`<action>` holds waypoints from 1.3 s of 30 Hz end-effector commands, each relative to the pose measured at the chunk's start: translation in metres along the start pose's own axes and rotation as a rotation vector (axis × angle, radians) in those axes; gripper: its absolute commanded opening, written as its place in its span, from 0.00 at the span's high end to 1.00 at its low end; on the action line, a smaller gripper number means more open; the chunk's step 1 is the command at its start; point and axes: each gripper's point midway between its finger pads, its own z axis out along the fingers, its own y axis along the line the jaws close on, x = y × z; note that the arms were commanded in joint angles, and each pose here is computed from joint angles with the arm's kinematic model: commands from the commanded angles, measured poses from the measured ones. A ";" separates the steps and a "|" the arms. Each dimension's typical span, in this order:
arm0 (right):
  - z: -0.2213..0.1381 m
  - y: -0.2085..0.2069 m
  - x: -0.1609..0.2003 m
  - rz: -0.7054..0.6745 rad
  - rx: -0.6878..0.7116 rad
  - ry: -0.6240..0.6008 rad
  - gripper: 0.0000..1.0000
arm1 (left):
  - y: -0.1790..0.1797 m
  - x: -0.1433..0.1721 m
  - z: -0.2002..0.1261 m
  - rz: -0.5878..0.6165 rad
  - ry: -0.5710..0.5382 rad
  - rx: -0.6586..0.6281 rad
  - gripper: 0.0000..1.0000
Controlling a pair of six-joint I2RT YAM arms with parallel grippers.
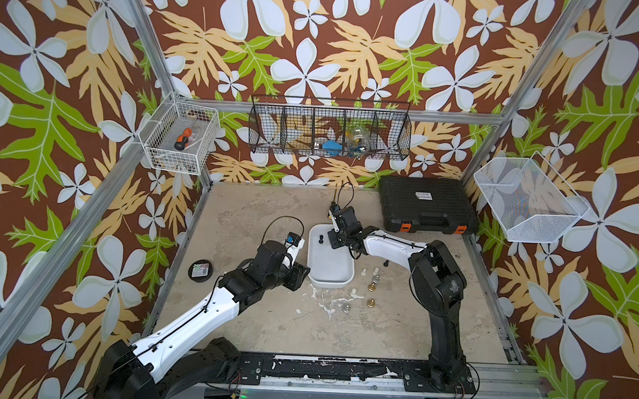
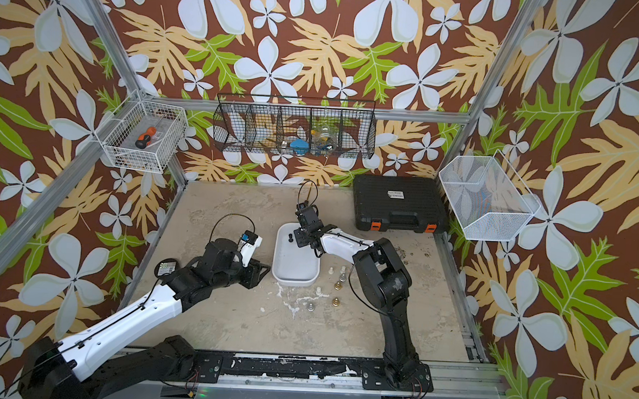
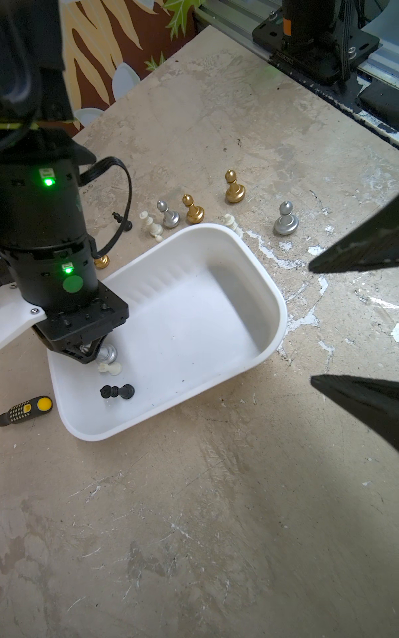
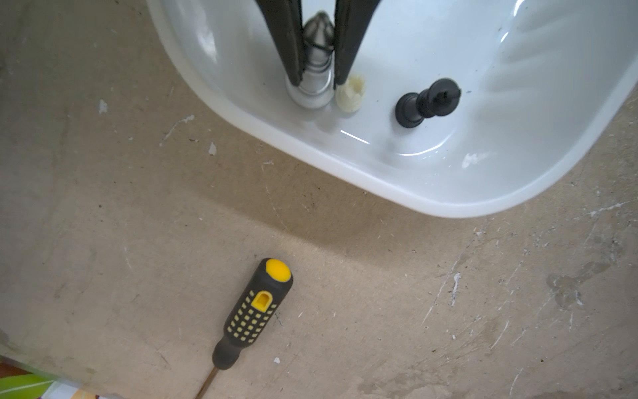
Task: Put the chess pieces into the storage box
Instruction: Place the chess piece in the storage box.
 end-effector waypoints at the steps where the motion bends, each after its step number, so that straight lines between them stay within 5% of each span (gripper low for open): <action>1: 0.001 0.005 -0.005 0.009 -0.028 -0.015 0.95 | -0.001 -0.004 0.000 0.006 -0.010 0.004 0.50; 39: 0.005 -0.002 0.000 0.006 0.018 0.016 0.90 | 0.000 -0.003 0.000 0.007 -0.006 0.001 0.50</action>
